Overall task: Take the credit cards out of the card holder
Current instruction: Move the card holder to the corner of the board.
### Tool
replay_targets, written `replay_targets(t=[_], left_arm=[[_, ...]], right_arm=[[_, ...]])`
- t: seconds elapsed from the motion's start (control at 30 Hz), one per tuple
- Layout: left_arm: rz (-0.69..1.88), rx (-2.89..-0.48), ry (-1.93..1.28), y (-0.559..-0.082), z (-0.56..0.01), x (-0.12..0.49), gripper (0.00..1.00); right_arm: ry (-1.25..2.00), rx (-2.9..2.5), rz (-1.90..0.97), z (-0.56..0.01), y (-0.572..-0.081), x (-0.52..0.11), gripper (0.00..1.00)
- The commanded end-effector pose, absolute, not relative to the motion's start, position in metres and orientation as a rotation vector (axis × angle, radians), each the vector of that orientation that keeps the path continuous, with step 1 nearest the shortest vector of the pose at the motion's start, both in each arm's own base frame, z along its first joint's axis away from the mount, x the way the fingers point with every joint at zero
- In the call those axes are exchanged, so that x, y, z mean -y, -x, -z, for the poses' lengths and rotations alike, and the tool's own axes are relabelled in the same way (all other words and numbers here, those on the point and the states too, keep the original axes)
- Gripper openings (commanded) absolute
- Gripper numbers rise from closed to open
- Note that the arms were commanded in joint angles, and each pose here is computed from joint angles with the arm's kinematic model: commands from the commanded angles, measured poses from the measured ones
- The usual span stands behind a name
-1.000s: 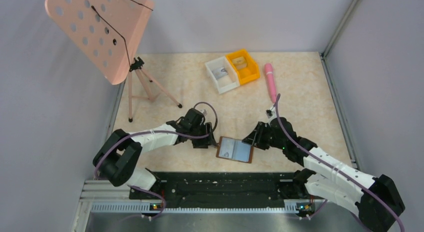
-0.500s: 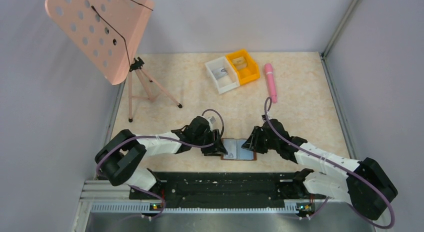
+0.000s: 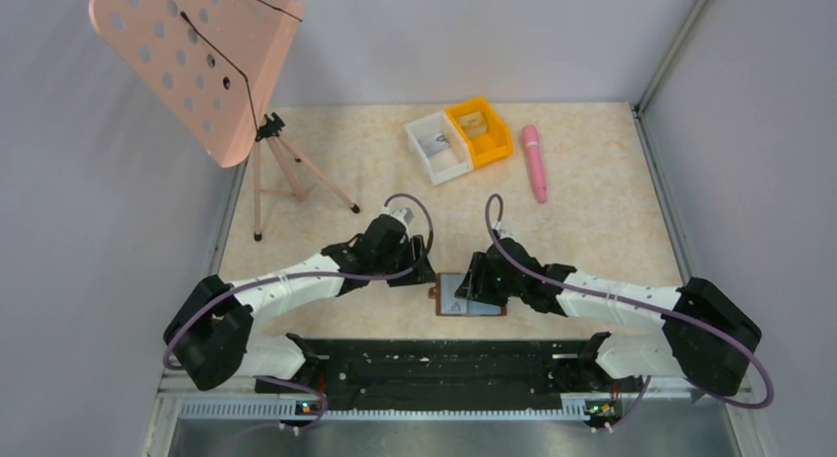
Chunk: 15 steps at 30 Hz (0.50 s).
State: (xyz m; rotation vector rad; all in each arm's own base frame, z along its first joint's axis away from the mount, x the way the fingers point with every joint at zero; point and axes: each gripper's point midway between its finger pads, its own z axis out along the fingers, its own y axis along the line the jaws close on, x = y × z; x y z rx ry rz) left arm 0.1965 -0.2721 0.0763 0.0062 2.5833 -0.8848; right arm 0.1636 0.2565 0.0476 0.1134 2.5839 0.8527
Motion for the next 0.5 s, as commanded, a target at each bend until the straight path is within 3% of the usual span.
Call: replay_targets(t=[0.0, 0.27, 0.47], left_arm=[[0.827, -2.560, -0.076, -0.211, -0.084, 0.271, 0.57], [0.846, -2.616, -0.112, -0.215, -0.065, 0.279, 0.60], [0.891, -2.655, -0.091, -0.204, -0.043, 0.273, 0.49]], right_arm=[[-0.126, -2.503, -0.800, -0.066, -0.184, -0.276, 0.50], [-0.110, -2.513, -0.597, -0.052, -0.193, -0.284, 0.65], [-0.088, -2.515, -0.497, -0.046, -0.193, -0.282, 0.65]])
